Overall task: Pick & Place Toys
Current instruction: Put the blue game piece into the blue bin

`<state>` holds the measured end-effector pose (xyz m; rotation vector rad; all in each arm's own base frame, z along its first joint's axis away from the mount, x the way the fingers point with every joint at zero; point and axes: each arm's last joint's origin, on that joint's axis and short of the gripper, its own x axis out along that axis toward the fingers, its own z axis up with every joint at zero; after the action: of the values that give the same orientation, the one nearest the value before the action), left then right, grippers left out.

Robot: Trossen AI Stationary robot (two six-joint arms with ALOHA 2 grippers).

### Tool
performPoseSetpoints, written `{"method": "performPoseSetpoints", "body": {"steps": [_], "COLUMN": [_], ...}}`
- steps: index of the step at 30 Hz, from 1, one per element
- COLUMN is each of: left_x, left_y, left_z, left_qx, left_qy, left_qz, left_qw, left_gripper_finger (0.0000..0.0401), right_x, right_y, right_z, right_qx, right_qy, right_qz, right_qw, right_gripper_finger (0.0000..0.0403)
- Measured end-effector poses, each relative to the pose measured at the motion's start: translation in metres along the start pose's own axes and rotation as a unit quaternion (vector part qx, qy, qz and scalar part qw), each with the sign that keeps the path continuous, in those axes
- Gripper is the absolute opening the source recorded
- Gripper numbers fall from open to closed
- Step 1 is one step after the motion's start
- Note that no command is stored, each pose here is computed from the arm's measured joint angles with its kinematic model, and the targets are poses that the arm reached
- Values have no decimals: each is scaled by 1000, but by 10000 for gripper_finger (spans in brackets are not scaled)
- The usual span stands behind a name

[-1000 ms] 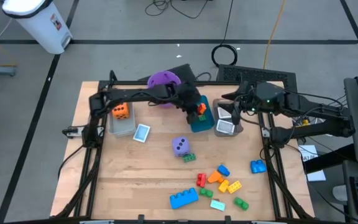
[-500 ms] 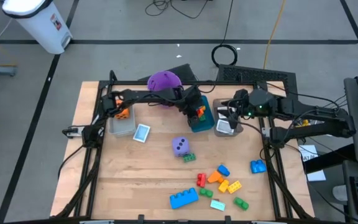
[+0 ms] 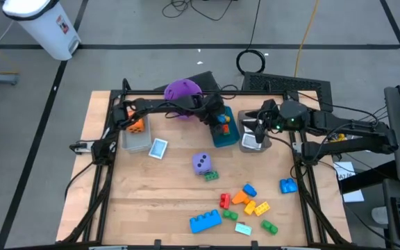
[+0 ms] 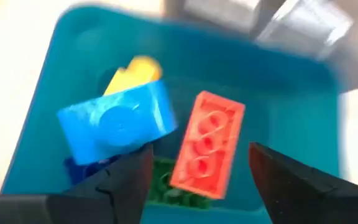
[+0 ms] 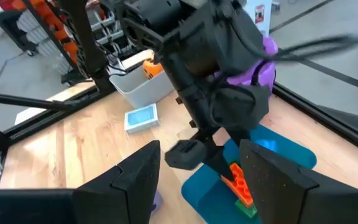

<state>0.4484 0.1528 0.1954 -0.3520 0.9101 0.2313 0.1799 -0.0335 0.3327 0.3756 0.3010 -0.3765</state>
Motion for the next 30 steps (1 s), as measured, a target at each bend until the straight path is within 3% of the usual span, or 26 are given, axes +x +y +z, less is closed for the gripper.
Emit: {"method": "performPoseSetpoints", "body": {"steps": [8, 15, 19, 24, 30], "left_x": [-71, -179, -245, -315, -357], "left_y": [-17, -48, -69, -84, -88], "left_z": [24, 43, 36, 17, 0], "left_qx": [4, 42, 80, 130, 150], "left_qy": [-70, -208, -268, -331, -368], "left_qz": [-97, -194, -229, -235, -240], "left_qw": [993, 958, 932, 904, 886], "left_gripper_finger": [286, 274, 274, 273, 273], "right_x": [0, -3, -6, -9, -1], "right_y": [3, 9, 16, 29, 46], "right_z": [8, 20, 26, 27, 17], "right_qx": [27, 43, 62, 65, 77], "right_qy": [-42, -102, -135, -154, -119], "right_qz": [19, 48, 79, 120, 153], "right_qw": [999, 993, 986, 979, 978], "right_gripper_finger": [212, 212, 212, 212, 212]}}
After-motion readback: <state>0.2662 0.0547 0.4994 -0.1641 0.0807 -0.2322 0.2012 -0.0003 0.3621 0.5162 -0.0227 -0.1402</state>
